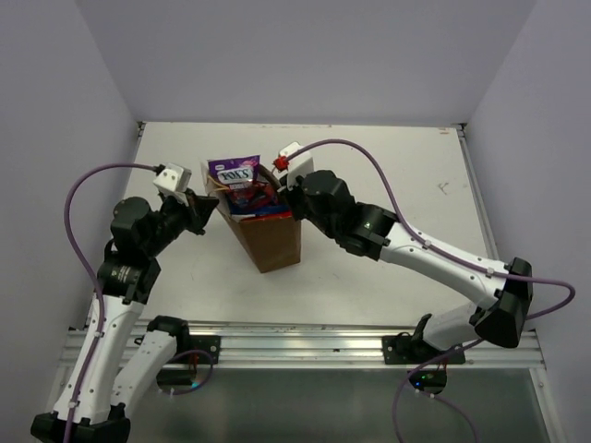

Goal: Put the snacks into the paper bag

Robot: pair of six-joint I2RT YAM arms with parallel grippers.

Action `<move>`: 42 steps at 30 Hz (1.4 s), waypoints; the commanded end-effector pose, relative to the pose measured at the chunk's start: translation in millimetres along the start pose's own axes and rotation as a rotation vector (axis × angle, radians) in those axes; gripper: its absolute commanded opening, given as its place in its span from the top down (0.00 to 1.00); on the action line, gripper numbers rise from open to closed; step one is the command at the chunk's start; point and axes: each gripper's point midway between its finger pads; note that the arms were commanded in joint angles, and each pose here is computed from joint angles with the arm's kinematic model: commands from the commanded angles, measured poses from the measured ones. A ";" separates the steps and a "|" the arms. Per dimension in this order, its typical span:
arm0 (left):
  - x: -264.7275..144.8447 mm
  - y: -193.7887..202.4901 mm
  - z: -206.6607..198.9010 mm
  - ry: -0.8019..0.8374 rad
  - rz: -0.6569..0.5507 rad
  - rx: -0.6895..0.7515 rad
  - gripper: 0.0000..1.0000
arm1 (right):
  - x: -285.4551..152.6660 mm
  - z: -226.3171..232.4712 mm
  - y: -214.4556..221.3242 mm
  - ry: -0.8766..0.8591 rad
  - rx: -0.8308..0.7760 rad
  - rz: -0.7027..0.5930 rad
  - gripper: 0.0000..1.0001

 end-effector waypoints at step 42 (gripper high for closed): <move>91.4 28.6 -108.9 0.250 -0.043 0.029 1.00 | -91.9 -83.8 67.9 0.329 0.101 0.077 1.00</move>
Point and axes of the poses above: each gripper's point midway between its finger pads, its own x axis out along the fingers, its own z axis along the line the jaws close on, y = z × x, and after that the axes turned 4 degrees about -x, right-handed
